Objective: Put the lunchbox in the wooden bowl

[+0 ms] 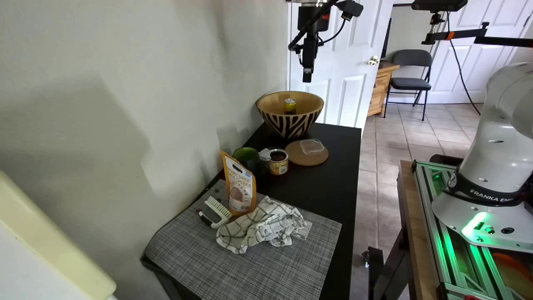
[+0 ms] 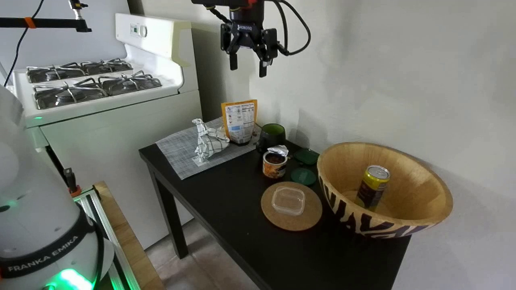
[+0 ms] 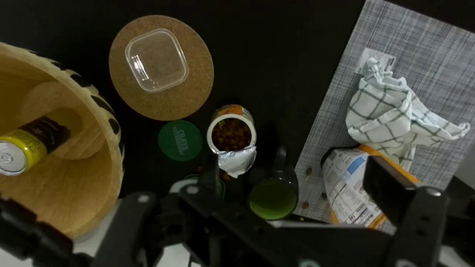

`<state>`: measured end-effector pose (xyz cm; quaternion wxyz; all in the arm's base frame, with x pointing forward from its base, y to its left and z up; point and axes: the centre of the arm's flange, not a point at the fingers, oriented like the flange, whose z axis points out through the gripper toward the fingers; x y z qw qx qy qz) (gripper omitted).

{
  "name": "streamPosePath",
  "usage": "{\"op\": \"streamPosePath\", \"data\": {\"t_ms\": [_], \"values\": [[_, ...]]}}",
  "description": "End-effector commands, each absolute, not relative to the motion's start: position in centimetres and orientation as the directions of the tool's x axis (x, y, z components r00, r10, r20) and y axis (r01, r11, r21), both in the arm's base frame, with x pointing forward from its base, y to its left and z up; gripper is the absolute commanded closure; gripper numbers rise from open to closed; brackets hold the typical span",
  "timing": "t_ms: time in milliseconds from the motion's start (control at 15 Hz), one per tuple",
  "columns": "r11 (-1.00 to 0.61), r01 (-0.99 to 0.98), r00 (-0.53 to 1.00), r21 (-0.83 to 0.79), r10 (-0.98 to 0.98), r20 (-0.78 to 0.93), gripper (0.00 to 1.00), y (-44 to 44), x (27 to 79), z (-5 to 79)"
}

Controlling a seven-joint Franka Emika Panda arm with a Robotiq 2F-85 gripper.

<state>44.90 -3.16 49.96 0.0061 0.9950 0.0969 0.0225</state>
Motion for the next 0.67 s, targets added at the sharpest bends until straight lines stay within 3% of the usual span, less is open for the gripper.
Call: {"op": "streamPosePath", "data": {"t_ms": [0,133,200,600], "values": [[-0.951,0.308,0.951,-0.01,0.308,-0.002,0.0,-6.0,44.1,44.5],[-0.945,0.32,0.944,-0.064,0.324,-0.061,0.0,-7.4,43.8,41.1],[-0.955,0.296,0.955,-0.032,0.296,-0.029,0.0,-6.2,44.0,44.3],[-0.945,0.325,0.942,-0.022,0.326,-0.081,0.0,-6.7,43.2,41.3]]}}
